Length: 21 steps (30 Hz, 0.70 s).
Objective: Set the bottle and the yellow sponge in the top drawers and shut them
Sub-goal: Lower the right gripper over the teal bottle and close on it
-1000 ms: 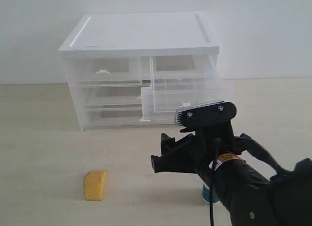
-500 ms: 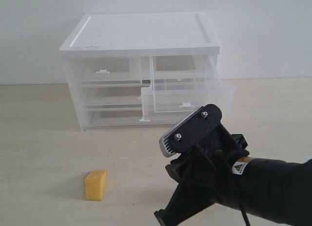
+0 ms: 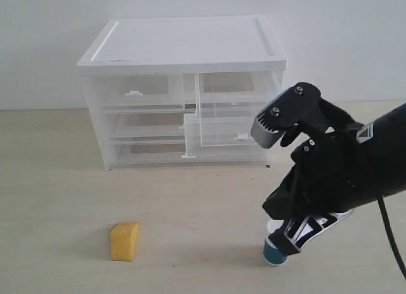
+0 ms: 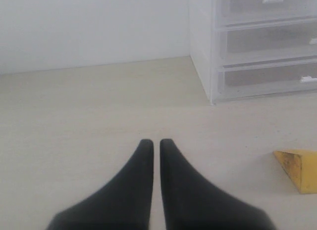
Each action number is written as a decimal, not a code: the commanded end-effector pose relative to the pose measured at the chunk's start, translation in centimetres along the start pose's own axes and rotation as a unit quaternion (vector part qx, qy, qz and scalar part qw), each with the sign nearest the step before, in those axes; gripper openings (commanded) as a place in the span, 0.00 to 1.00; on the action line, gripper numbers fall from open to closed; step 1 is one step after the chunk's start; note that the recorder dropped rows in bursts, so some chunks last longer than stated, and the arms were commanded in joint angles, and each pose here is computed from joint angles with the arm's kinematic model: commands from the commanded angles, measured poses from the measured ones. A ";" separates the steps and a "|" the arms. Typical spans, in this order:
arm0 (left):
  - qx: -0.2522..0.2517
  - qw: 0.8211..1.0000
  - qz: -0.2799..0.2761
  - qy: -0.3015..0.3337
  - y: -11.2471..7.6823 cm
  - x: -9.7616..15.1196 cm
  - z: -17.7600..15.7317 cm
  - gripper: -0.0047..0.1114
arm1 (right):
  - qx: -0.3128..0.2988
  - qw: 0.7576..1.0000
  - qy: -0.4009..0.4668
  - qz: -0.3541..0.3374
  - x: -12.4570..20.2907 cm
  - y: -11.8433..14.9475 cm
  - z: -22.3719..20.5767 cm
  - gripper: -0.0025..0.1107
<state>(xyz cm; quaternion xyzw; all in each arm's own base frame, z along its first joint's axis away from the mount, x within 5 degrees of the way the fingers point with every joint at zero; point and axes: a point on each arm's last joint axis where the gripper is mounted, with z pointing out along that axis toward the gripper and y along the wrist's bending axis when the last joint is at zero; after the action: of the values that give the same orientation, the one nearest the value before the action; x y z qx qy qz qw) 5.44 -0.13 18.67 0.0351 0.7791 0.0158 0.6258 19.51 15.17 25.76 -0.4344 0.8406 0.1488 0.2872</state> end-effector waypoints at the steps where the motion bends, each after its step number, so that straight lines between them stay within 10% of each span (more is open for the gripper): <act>1: -0.002 1.000 0.000 -0.004 0.0 0.0 0.0 0.08 | 0.040 0.998 0.037 -0.018 0.1 -1.0 -0.7 0.05; 8: -0.002 1.000 0.000 -0.004 0.0 0.0 0.0 0.08 | 0.042 0.994 0.099 0.013 1.0 -1.9 2.5 0.69; 21: -0.002 1.000 0.000 -0.004 0.0 0.0 0.0 0.08 | 0.067 0.993 0.093 0.033 1.5 -3.7 9.1 0.69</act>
<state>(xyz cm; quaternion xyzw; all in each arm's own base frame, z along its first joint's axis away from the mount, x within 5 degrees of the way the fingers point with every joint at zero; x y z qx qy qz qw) 5.44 -0.13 18.67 0.0351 0.7791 0.0158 0.6258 24.42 16.53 18.03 -0.4019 0.8867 0.0644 0.2192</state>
